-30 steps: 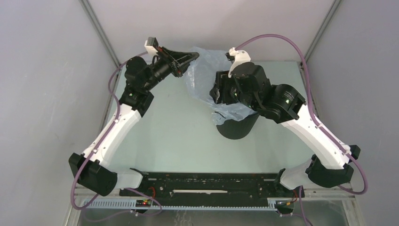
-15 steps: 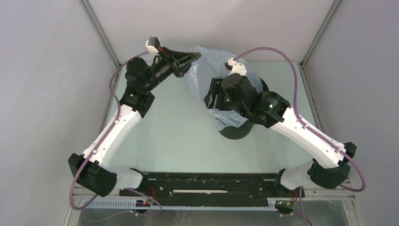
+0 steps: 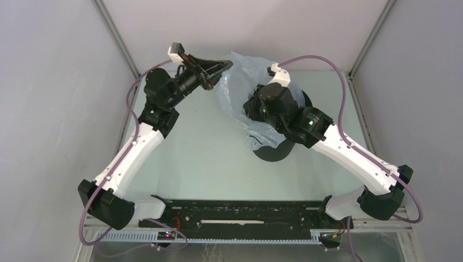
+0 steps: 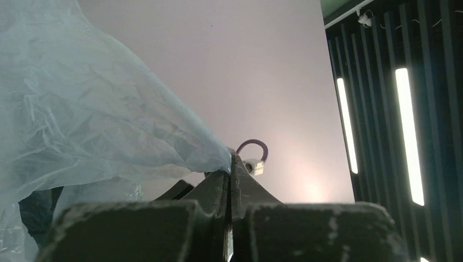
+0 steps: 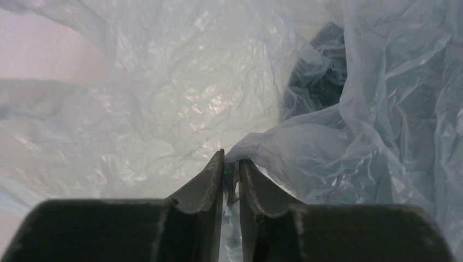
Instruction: Put the trash bags into the trash bin
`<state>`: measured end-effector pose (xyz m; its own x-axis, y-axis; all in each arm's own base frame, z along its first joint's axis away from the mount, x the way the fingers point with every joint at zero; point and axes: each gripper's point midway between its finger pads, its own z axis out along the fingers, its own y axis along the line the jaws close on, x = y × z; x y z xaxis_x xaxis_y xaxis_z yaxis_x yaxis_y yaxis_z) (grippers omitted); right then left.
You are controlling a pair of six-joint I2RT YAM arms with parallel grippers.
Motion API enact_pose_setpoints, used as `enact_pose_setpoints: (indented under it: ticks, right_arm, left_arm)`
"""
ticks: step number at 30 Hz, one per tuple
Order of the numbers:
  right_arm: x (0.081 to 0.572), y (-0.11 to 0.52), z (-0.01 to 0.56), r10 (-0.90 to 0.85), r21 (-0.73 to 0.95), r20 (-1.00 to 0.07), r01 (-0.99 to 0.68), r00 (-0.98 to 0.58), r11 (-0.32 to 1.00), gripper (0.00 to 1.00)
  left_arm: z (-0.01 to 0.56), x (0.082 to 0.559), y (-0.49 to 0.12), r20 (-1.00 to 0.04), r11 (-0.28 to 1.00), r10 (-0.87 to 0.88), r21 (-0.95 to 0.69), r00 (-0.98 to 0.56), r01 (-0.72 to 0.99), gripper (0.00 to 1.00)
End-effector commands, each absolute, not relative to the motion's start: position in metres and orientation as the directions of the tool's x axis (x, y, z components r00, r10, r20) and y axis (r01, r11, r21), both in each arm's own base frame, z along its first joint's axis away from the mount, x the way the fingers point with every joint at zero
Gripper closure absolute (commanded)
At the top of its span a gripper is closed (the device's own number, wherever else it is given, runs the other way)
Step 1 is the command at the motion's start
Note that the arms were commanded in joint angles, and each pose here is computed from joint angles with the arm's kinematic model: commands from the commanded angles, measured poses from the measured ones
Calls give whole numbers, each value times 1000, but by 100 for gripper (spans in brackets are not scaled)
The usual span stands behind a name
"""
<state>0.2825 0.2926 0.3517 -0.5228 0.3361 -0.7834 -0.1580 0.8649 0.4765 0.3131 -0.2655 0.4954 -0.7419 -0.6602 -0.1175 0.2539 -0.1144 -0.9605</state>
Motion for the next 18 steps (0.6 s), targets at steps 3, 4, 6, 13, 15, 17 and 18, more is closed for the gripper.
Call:
enact_pose_setpoints:
  ticks: [3, 4, 6, 13, 15, 17, 18]
  right_arm:
    - [275, 259, 451, 545, 721, -667, -256, -509, 643, 100]
    - [264, 259, 457, 528, 759, -630, -304, -570, 576, 100]
    - [248, 250, 464, 481, 811, -572, -372, -664, 451, 100]
    - [223, 180, 436, 442, 876, -470, -341, -764, 342, 100]
    - [228, 151, 424, 470, 839, -525, -340, -709, 424, 100]
    - [239, 127, 410, 491, 802, -565, -301, -663, 516, 100]
    - [245, 121, 403, 489, 780, -579, -270, -652, 564, 100]
  left_arm:
    - [497, 302, -257, -165, -87, -677, -949, -717, 301, 100]
    - [495, 304, -255, -164, -84, -681, -951, -713, 299, 100]
    - [490, 307, -253, -166, -73, -687, -953, -708, 294, 100]
    - [470, 318, -258, -158, -48, -683, -964, -713, 260, 100]
    - [467, 321, -261, -156, -45, -680, -966, -717, 253, 100]
    - [463, 326, -267, -155, -41, -665, -969, -730, 243, 100]
    - [461, 327, -272, -152, -42, -657, -971, -738, 237, 100]
